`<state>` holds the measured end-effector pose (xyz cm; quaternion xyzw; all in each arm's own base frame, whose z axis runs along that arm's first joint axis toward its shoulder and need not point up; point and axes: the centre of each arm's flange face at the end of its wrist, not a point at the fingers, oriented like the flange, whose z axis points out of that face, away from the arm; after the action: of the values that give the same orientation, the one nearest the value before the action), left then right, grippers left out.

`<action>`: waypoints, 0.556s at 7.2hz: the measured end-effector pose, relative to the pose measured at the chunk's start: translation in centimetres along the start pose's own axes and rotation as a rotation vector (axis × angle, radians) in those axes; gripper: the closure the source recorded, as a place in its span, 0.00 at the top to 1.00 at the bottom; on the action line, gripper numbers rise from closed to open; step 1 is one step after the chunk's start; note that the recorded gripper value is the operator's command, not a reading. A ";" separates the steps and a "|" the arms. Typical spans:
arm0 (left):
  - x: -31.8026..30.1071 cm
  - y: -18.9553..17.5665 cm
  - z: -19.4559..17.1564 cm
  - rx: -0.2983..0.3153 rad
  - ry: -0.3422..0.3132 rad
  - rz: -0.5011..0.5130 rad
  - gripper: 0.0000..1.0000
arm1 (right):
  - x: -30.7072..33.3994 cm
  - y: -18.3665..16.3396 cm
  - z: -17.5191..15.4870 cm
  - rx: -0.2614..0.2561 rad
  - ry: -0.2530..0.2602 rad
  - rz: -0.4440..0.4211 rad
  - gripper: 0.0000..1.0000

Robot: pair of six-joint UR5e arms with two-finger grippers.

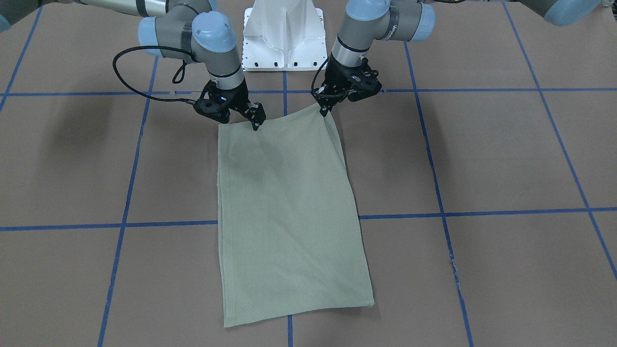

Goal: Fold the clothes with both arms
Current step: 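Lower both grippers and grasp the shirt's nearer corners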

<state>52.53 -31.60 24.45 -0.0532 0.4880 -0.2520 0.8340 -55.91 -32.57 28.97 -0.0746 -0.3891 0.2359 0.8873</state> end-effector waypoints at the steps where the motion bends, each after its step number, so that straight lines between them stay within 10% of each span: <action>1: 0.0 0.0 0.0 -0.001 0.001 0.000 0.00 | 0.1 0.2 0.1 0.003 0.001 0.001 1.00; 4: 0.0 0.0 0.0 0.000 0.001 0.000 0.00 | 0.2 0.8 0.5 0.001 0.007 -0.003 0.54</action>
<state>52.55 -31.58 24.44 -0.0532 0.4884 -0.2518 0.8338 -56.43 -31.78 29.17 -0.0743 -0.3858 0.2347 0.8891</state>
